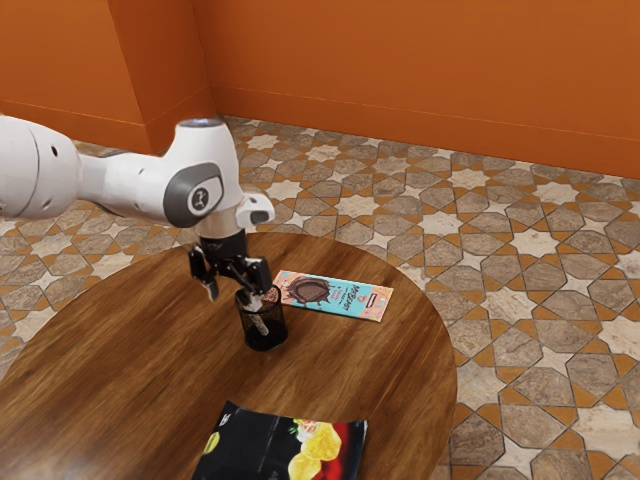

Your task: Take the marker out of the pen holder and place it to the left of the pen holder.

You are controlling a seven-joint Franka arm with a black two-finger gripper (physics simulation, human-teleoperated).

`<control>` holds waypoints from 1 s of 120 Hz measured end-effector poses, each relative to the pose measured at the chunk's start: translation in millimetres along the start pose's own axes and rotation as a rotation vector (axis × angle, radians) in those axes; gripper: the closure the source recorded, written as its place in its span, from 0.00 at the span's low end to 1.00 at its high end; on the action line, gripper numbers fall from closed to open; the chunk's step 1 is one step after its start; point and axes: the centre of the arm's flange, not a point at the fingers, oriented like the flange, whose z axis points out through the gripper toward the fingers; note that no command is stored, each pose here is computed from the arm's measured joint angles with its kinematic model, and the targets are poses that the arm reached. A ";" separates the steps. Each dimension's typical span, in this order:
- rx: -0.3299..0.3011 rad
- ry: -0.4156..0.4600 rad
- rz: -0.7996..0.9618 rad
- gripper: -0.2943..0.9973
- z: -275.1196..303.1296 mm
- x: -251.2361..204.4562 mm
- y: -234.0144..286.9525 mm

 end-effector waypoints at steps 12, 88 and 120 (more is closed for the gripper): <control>0.004 0.021 0.004 0.24 5.6 5.5 -0.6; 0.002 0.075 0.026 0.78 -2.6 10.0 -5.3; -0.022 0.152 0.042 0.82 -134.6 -49.4 -6.7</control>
